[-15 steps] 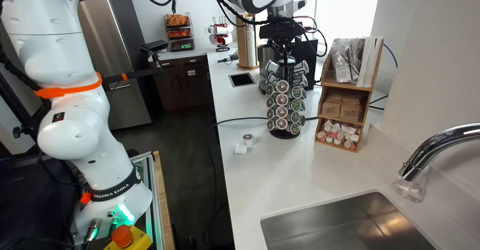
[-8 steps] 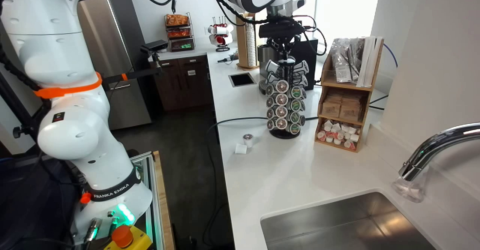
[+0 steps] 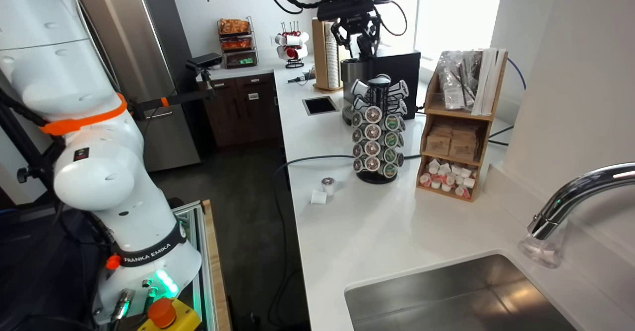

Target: Rotate the coffee pods stand then put one coffee pod from the counter on the stand.

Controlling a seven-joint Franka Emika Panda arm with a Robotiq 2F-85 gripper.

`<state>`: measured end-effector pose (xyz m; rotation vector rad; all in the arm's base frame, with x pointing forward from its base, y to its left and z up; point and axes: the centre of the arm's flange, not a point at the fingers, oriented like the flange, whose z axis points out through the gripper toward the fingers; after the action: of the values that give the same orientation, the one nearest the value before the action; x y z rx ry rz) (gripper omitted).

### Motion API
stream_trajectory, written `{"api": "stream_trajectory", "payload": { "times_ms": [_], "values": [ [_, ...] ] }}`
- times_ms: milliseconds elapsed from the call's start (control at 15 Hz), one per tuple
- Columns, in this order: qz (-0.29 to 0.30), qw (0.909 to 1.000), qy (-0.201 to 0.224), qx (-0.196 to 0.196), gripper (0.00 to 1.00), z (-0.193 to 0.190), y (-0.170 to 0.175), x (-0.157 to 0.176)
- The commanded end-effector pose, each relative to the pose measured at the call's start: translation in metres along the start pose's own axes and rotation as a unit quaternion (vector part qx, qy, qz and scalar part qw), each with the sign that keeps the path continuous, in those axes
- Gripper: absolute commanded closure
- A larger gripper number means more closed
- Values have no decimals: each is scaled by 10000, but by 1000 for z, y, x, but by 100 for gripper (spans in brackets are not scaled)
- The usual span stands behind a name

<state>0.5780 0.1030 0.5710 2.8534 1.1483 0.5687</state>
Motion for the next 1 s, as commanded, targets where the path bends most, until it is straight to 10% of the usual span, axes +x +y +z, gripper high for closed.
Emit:
{"api": "stream_trajectory", "payload": {
  "times_ms": [0, 400, 933],
  "values": [
    [648, 9949, -740, 204, 7, -30, -44, -17],
    [1871, 9714, -1349, 564, 0, -49, -99, -68],
    [3173, 9287, -1908, -217, 0, -17, -126, -164]
  ]
}}
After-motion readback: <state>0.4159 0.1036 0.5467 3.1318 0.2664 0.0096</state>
